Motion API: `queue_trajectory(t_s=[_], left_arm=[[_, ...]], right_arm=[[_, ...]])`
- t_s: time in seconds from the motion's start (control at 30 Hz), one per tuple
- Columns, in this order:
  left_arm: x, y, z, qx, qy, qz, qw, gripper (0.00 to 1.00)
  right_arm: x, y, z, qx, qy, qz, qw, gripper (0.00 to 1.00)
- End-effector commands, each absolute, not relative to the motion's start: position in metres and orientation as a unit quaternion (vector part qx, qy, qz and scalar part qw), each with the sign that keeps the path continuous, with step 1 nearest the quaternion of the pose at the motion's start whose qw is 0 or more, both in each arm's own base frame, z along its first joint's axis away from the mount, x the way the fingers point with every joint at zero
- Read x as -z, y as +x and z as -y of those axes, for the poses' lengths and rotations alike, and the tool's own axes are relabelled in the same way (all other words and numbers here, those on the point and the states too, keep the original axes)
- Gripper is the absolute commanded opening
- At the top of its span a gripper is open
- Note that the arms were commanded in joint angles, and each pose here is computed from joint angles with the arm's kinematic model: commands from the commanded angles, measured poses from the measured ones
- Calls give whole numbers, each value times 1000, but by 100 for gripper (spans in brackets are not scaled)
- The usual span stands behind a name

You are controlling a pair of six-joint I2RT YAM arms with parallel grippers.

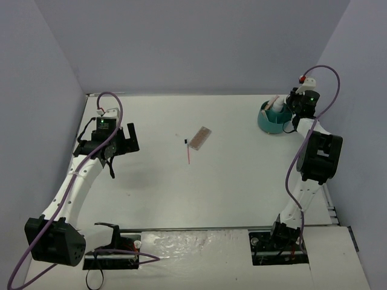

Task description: Organize the makeup

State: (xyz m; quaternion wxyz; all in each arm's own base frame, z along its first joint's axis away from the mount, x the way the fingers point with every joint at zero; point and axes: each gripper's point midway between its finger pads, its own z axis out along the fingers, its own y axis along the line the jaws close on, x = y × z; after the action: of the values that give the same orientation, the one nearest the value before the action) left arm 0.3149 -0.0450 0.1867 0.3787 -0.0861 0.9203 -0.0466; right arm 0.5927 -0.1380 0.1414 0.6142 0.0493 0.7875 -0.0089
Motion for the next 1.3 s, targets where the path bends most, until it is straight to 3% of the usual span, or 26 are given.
queue_trajectory(t_s=[0.0, 0.2, 0.43, 0.73, 0.83, 1.07, 1.27], left_arm=[[-208, 325, 44, 54, -88, -903, 418, 97], [-213, 323, 49, 70, -83, -900, 423, 97], [-217, 322, 54, 84, -83, -896, 427, 97], [-207, 328, 92, 151, -94, -913, 368, 97], [-200, 328, 111, 151, -85, -924, 342, 97], [-182, 343, 174, 128, -59, -939, 314, 93], [-153, 366, 220, 97, -44, -948, 299, 87]], right_arm=[[-191, 601, 137, 20, 24, -748, 663, 16], [-235, 590, 135, 31, 16, -725, 688, 35], [-282, 564, 141, 56, 51, -705, 705, 44], [-354, 463, 156, 79, 230, -670, 702, 89], [-352, 435, 147, 67, 253, -682, 682, 99], [-360, 362, 108, 8, 264, -690, 674, 100], [-356, 342, 62, -54, 226, -695, 681, 100]])
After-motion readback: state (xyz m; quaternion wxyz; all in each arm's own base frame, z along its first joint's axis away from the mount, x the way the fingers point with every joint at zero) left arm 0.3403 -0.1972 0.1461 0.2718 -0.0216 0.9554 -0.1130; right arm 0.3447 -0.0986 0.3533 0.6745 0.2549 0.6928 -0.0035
